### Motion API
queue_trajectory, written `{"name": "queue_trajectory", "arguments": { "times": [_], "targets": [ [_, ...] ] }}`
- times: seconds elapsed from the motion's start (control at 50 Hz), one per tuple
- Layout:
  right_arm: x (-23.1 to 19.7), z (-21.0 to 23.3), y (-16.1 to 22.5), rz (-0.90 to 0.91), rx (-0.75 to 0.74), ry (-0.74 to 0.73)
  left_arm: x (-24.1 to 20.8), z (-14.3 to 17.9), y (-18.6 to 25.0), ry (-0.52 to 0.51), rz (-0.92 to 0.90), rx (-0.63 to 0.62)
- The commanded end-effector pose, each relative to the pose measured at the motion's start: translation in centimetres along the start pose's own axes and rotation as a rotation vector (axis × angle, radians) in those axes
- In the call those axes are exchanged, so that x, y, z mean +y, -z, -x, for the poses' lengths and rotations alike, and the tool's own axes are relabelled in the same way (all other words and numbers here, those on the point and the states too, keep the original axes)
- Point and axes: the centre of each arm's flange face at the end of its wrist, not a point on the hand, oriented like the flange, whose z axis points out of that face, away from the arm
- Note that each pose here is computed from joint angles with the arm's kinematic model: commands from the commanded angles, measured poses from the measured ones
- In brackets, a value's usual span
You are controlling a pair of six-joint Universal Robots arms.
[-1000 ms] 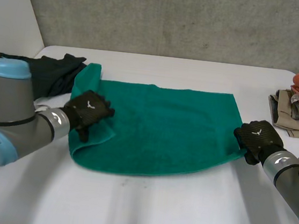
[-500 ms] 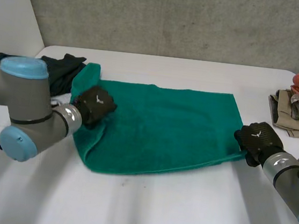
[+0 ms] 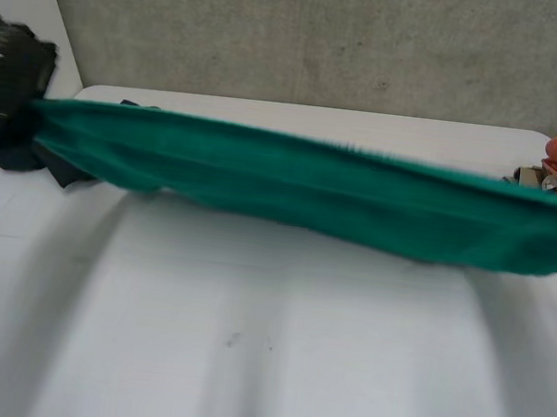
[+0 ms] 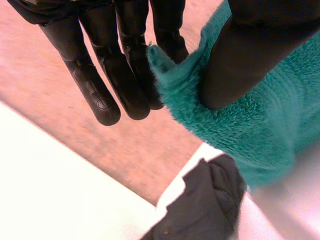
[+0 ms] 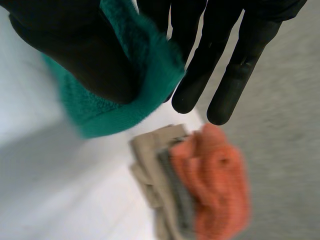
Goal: Fold the laundry.
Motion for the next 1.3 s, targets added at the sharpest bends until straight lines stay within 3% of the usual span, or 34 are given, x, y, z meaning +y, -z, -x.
{"name": "queue_trajectory", "arguments": {
  "times": [0.02, 0.18, 0.32, 0.44, 0.46, 0.54, 0.62, 0.66, 0.74, 0.86, 0.96, 1.06, 1.14, 1.3],
  "targets": [
    [-2.2, -2.2, 2.3, -0.031, 0.042, 0.021, -0.5, 0.6, 2.6, 0.105, 0.059, 0.012],
    [-0.9, 2.2, -2.6, 0.071, -0.123, 0.067, 5.9, -3.2, -1.2, 0.144, 0.308, 0.138],
    [0.3, 3.3, -8.1, 0.172, -0.063, 0.093, 8.8, -4.7, -7.1, 0.119, 0.312, 0.087],
    [-2.4, 0.4, -12.7, -0.028, 0.180, 0.082, 4.3, -4.4, -13.4, 0.122, 0.028, -0.056],
    [-4.1, -1.1, -13.5, -0.126, 0.288, 0.068, 3.4, -3.8, -14.1, 0.125, -0.020, -0.086],
    [-7.9, -5.0, -14.5, -0.371, 0.562, 0.058, -2.5, -0.8, -16.3, 0.157, -0.293, -0.228],
    [-10.7, -7.3, -13.9, -0.567, 0.758, 0.056, -6.6, 1.5, -16.8, 0.196, -0.520, -0.340],
    [-11.6, -7.2, -13.6, -0.614, 0.781, 0.053, -8.1, 2.5, -16.7, 0.214, -0.617, -0.399],
    [-12.6, -6.1, -13.1, -0.643, 0.756, 0.043, -8.8, 3.2, -16.3, 0.228, -0.654, -0.444],
    [-10.8, -3.7, -14.1, -0.586, 0.658, 0.025, -5.2, 1.7, -16.4, 0.257, -0.510, -0.397],
    [-7.6, -0.6, -15.4, -0.488, 0.514, -0.004, -0.2, -1.3, -16.0, 0.334, -0.369, -0.299],
    [-3.5, 4.1, -17.4, -0.382, 0.330, -0.027, 4.5, -4.5, -15.1, 0.344, -0.228, -0.222],
    [-0.6, 7.4, -18.3, -0.295, 0.222, -0.030, 9.3, -8.7, -14.0, 0.325, -0.076, -0.130],
    [3.1, 11.4, -16.8, -0.107, 0.026, -0.028, 13.8, -12.3, -9.4, 0.235, 0.128, -0.011]
  ]
}}
